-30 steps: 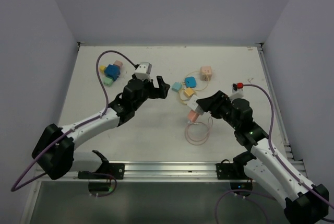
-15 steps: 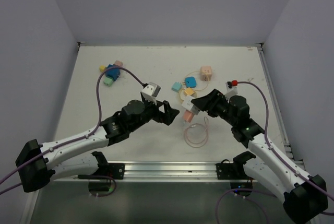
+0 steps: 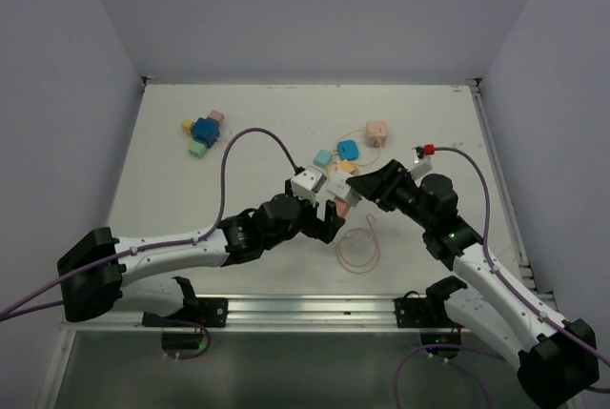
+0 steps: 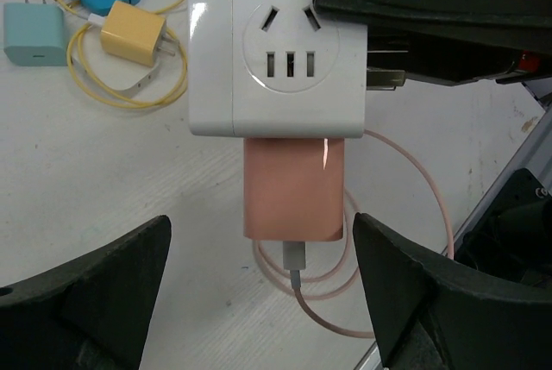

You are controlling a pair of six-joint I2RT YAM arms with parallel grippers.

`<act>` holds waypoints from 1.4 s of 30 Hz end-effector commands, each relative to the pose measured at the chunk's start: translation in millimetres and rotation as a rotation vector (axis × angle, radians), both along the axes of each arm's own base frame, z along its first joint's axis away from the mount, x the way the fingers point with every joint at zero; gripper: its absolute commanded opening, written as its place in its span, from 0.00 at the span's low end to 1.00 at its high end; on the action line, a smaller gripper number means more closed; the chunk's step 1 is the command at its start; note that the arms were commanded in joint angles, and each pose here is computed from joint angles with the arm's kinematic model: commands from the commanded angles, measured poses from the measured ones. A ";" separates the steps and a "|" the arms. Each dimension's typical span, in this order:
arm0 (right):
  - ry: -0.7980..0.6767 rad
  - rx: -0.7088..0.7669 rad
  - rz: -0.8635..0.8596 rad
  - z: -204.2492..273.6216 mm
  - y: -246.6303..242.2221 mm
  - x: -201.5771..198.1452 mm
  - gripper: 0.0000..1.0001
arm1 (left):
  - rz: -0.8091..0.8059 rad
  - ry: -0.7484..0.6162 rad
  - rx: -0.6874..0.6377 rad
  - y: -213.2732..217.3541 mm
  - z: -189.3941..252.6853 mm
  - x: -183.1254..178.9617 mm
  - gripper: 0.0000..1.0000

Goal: Pull the plug off the socket

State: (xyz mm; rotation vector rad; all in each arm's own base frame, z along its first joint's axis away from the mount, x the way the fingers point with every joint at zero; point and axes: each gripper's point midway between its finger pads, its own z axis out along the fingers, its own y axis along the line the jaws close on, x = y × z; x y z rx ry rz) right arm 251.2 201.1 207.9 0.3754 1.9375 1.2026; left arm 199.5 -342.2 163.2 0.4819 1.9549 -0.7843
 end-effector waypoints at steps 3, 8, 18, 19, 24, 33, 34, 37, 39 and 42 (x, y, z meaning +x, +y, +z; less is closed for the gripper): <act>-0.077 0.091 0.015 27.9 4.5 0.5 0.00 | 0.025 -0.086 -0.117 -25.7 41.7 17.9 0.87; -0.080 0.092 0.010 26.8 3.8 0.7 0.00 | 0.028 -0.052 -0.165 -36.9 35.1 18.9 0.80; -0.075 0.097 -0.022 24.2 0.1 3.9 0.00 | -0.013 -0.006 -0.184 -45.3 28.5 8.8 0.26; -0.081 0.093 -0.033 26.0 -1.6 5.3 0.00 | -0.011 0.007 -0.178 -43.7 24.2 6.9 0.13; -0.087 0.071 -0.121 24.2 -14.2 14.4 0.00 | -0.007 0.038 -0.148 -36.1 12.0 -0.6 0.00; -0.141 0.009 -0.253 33.6 -31.4 38.9 0.00 | -0.047 0.146 -0.057 -24.9 -24.7 -28.8 0.00; -0.152 -0.003 -0.284 38.9 -35.6 44.5 0.00 | -0.060 0.157 -0.047 -24.1 -28.3 -33.3 0.00; -0.185 -0.033 -0.334 48.1 -43.6 54.4 0.00 | -0.100 0.191 -0.016 -22.6 -36.7 -46.1 0.00; -0.194 -0.054 -0.346 49.2 -45.2 62.0 0.00 | -0.113 0.198 -0.006 -21.5 -38.1 -52.0 0.00; -0.203 -0.054 -0.365 54.9 -47.1 72.5 0.00 | -0.118 0.204 -0.007 -17.2 -36.4 -57.2 0.00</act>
